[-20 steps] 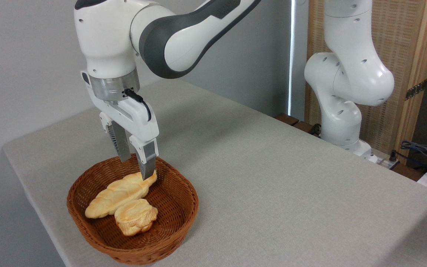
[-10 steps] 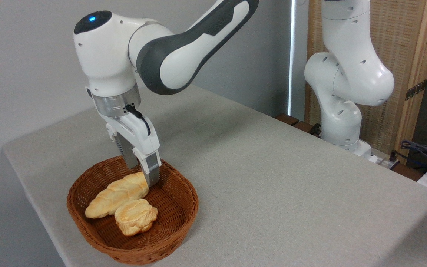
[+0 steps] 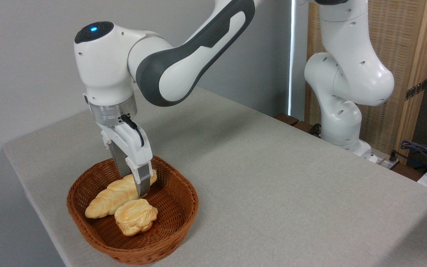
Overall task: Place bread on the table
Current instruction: 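Close the gripper on the long braided roll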
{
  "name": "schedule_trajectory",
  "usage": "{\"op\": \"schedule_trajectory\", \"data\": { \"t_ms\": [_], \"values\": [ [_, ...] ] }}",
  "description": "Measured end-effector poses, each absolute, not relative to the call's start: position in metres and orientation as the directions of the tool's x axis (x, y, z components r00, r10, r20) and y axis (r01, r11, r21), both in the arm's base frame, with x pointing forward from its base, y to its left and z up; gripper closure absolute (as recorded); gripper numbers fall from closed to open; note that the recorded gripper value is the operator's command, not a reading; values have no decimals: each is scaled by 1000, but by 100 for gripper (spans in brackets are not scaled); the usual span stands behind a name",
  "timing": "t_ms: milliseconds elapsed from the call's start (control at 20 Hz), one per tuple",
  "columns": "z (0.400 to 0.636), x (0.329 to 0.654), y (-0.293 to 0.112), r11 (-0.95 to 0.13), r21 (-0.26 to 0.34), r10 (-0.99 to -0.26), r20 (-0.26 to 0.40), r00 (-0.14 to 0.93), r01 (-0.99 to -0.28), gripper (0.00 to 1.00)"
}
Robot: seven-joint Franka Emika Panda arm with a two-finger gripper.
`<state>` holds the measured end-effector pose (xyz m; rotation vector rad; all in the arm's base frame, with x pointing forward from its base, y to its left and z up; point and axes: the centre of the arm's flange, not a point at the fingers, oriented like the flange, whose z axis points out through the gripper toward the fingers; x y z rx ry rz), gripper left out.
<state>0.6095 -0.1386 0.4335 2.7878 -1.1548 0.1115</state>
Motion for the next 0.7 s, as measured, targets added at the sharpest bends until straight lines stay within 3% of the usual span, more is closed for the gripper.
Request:
{"op": "schedule_trajectory", "data": {
  "t_ms": [400,550,700],
  "values": [
    [430,619,-139,-704,49,-694,166,701,-709,3],
    [429,619,-139,-698,47,-700,168,694,-715,41],
    [429,619,-139,-693,46,-704,168,690,-719,54]
  ]
}}
